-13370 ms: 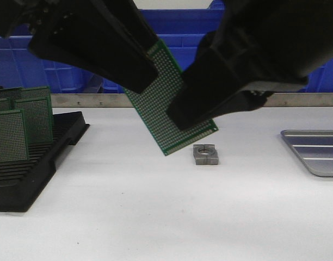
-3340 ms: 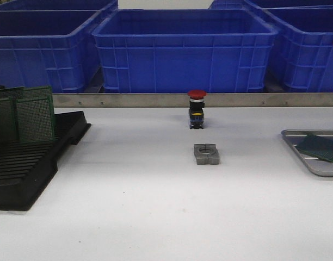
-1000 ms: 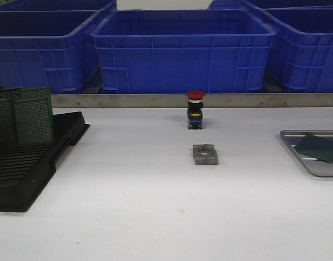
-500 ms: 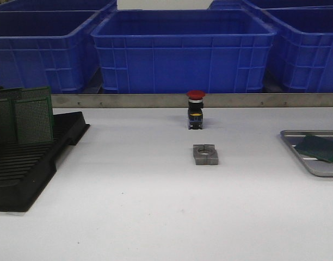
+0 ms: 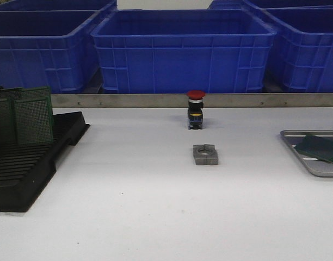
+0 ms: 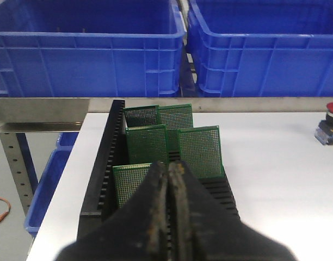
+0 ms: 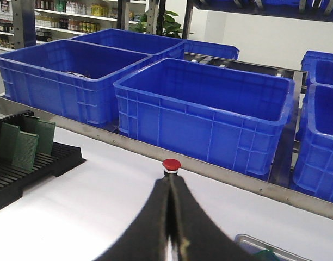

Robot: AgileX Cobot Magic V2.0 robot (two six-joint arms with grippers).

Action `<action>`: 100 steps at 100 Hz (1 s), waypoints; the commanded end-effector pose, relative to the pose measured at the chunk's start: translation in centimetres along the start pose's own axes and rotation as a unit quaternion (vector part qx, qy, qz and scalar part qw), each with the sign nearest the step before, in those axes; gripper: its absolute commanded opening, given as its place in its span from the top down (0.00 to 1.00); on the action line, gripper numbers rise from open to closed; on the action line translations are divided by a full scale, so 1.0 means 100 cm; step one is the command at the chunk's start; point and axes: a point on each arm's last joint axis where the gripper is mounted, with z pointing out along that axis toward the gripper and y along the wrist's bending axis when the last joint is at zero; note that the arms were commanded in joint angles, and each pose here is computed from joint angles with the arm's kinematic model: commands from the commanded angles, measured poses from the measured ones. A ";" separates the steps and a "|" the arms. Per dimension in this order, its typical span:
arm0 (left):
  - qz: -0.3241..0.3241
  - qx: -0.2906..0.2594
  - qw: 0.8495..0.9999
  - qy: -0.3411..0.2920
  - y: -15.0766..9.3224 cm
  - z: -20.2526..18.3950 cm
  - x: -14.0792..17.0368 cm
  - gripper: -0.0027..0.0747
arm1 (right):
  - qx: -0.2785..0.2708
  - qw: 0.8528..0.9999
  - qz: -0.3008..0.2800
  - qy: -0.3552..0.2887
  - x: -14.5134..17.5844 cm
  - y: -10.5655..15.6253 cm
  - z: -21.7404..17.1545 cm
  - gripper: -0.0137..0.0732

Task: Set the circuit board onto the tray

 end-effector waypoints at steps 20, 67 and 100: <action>-0.026 0.012 0.996 -0.085 0.003 -0.006 0.039 0.99 | 0.017 1.000 0.002 -0.023 -0.011 -0.004 0.000 0.97; 0.000 -0.009 0.999 -0.053 0.006 -0.012 0.056 0.99 | 0.010 1.000 0.001 -0.018 -0.010 -0.002 -0.001 0.97; -0.002 -0.008 0.998 -0.058 0.006 -0.012 0.055 0.99 | 0.007 1.000 0.001 -0.017 -0.010 -0.002 -0.001 0.97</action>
